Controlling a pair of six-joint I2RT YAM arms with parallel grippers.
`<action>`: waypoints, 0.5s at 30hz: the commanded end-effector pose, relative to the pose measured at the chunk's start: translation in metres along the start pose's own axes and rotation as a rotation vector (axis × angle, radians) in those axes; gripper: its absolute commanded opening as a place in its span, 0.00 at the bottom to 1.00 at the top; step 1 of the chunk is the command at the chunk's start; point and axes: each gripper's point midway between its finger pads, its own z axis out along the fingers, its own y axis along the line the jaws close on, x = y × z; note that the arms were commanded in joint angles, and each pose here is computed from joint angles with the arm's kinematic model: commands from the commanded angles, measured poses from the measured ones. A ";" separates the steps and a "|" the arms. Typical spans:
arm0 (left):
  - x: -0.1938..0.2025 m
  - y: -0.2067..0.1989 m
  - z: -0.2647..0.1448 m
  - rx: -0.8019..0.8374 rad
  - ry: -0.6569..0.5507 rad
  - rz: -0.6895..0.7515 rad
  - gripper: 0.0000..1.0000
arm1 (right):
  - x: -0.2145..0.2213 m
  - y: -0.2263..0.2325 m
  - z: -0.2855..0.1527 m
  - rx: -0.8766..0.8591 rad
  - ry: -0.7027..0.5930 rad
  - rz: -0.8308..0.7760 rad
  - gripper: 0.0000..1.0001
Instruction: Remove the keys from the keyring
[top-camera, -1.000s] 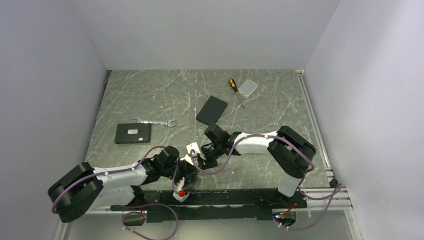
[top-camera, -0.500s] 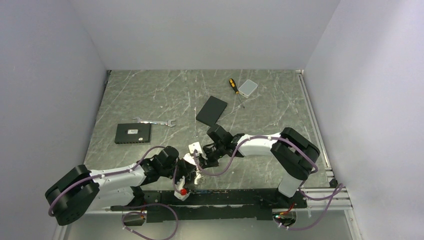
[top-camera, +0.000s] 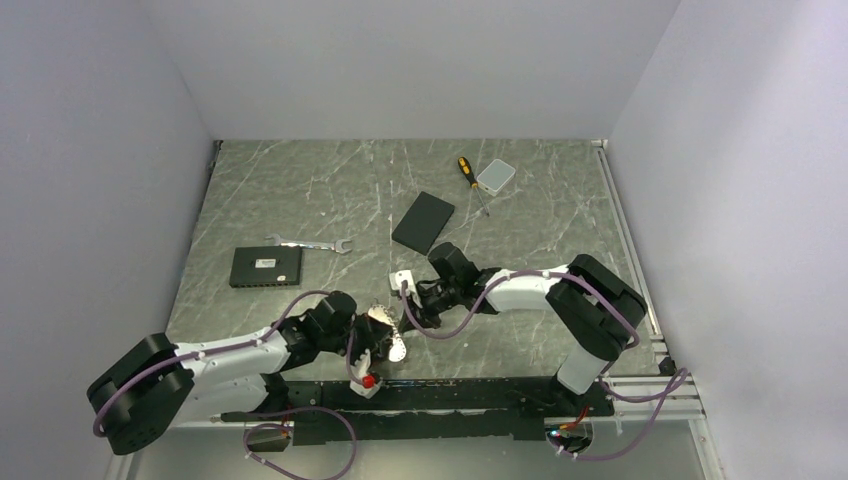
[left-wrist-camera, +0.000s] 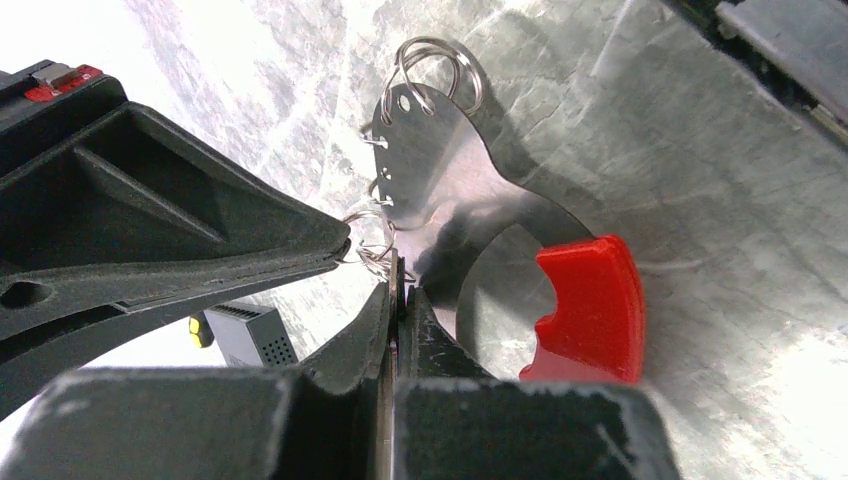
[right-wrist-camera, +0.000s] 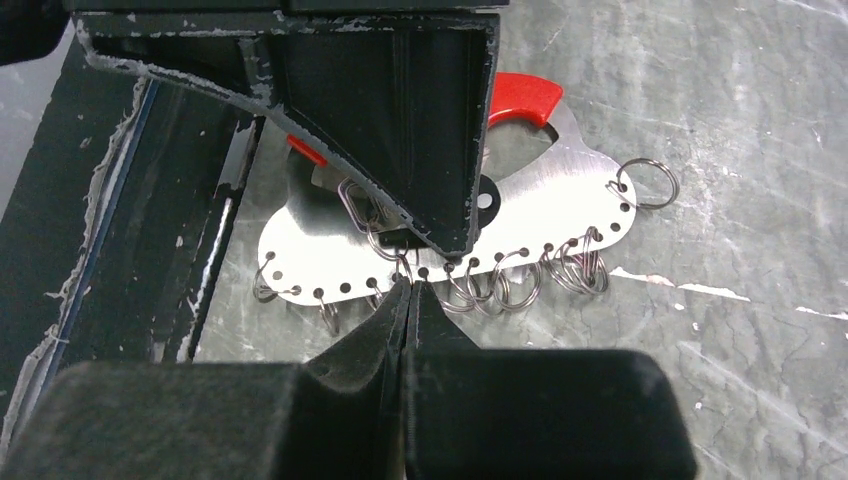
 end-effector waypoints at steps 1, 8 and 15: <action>-0.007 -0.036 0.003 0.124 -0.032 -0.084 0.00 | -0.044 -0.025 -0.009 0.080 -0.144 -0.080 0.00; -0.004 -0.041 0.006 0.138 -0.030 -0.066 0.00 | -0.052 -0.033 -0.016 0.115 -0.223 -0.071 0.00; 0.013 -0.036 0.008 0.125 0.058 -0.054 0.00 | -0.055 -0.046 -0.029 0.219 -0.324 -0.081 0.00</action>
